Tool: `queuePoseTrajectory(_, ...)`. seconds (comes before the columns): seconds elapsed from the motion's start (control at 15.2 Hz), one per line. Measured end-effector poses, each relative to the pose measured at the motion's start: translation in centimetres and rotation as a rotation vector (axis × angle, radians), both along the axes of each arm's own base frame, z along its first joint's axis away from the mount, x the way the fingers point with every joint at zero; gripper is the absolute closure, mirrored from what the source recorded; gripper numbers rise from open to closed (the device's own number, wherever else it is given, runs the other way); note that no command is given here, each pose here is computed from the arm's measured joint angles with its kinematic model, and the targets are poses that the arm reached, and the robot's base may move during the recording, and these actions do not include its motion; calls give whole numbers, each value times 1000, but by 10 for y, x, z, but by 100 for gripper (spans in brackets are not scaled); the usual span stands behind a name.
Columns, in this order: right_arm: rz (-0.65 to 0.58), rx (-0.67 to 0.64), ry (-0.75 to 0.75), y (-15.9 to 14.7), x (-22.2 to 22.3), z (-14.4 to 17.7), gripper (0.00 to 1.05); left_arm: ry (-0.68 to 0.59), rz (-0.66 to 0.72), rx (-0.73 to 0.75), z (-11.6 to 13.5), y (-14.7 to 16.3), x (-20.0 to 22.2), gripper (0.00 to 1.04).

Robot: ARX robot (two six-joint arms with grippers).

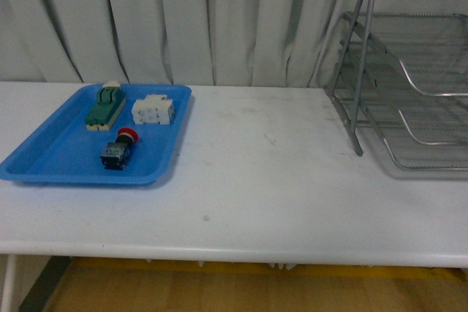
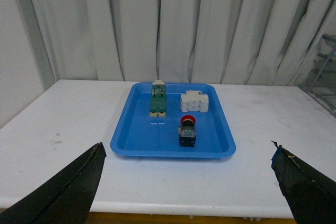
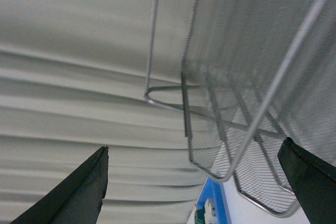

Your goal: Place button on rack with both arms

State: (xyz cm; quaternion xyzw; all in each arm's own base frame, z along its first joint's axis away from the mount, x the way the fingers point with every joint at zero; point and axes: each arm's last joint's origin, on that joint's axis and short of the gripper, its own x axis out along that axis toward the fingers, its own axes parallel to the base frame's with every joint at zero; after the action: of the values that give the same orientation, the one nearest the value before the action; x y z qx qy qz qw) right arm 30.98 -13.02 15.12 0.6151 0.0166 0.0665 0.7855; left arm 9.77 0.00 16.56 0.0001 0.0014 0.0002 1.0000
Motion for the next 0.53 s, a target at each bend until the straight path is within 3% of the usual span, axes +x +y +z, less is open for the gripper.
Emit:
queuePoseTrajectory(0.13,-25,115,91,-8,0,-29,6,0,0,0,0,0,0,7)
queuePoseTrajectory(0.53,-34,168,200,-24,5,-77,6,0,0,0,0,0,0,7)
